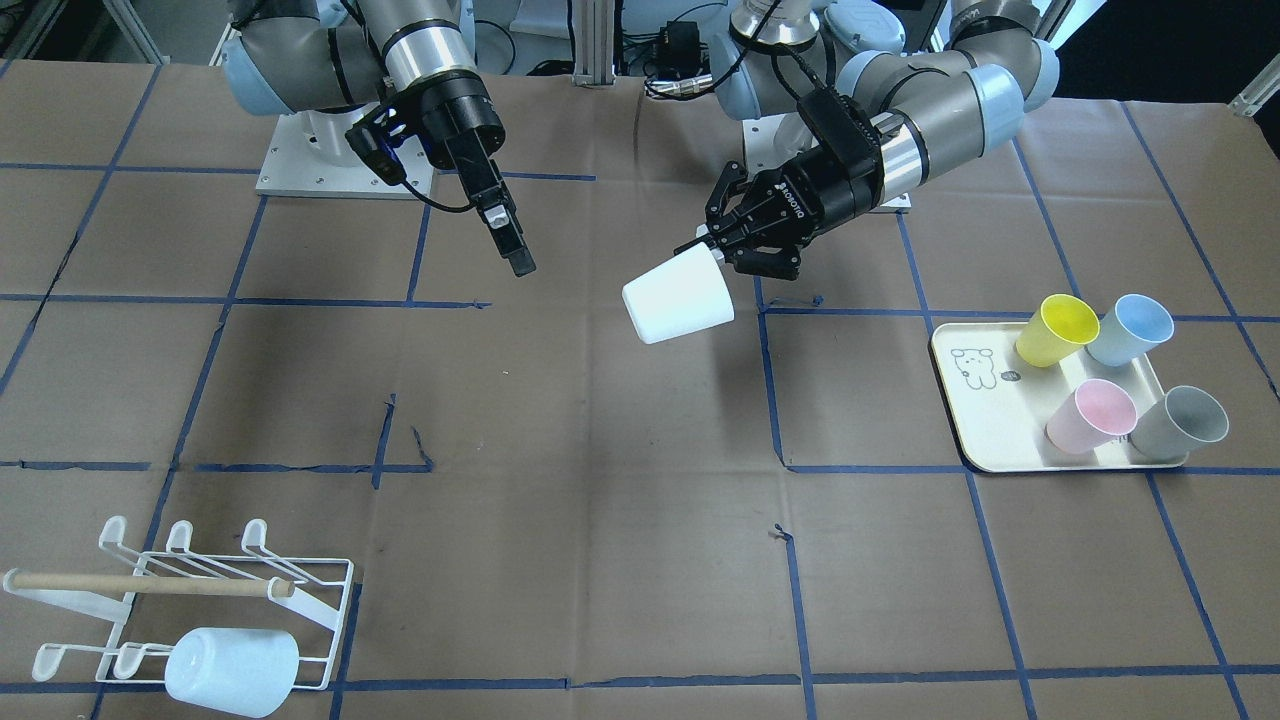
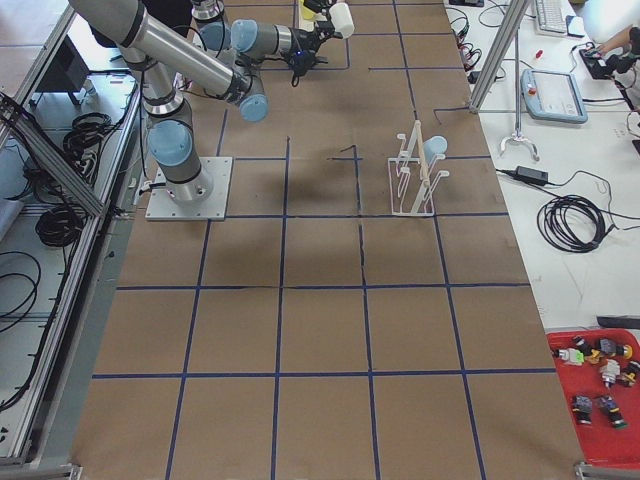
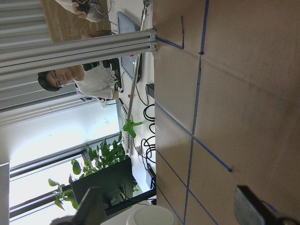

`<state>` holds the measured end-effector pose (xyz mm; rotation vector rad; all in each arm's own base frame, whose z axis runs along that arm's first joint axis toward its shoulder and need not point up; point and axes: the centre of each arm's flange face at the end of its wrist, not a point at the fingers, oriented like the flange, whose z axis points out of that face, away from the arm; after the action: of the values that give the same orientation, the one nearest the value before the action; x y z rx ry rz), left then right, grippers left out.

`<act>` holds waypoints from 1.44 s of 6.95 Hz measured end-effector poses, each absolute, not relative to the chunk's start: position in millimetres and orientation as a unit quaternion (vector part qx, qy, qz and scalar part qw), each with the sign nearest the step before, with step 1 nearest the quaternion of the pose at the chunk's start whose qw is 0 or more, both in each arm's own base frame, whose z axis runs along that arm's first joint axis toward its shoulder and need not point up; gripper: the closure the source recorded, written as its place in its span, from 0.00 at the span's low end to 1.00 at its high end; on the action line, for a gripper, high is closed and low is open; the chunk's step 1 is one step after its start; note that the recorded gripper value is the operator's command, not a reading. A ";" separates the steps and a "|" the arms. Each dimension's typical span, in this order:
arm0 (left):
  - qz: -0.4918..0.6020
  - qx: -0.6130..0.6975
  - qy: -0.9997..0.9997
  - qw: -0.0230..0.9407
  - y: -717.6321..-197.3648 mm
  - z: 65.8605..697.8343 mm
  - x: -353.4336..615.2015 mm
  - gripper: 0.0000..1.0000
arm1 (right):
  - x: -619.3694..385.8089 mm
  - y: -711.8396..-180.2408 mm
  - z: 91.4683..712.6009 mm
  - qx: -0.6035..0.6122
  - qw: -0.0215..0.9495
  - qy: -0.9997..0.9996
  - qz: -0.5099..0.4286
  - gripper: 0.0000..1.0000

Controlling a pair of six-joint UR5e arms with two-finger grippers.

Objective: Transfer IKEA cup to right arm and place on rack

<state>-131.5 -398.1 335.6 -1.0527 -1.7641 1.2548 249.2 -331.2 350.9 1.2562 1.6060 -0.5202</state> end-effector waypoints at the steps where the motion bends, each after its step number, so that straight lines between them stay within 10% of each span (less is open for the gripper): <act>1: 0.485 -0.410 -0.683 0.362 -395.7 336.7 -137.2 1.00 | 256.8 -330.4 351.1 0.528 0.494 0.662 -0.196 0.00; 10: 0.476 -0.417 -0.679 0.372 -390.0 338.8 -152.5 1.00 | 314.8 -369.5 366.6 0.544 0.488 0.670 -0.131 0.00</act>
<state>-152.5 -390.0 338.8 -1.0687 -1.7418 1.2203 314.8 -369.5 366.6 1.3225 1.6298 -0.3195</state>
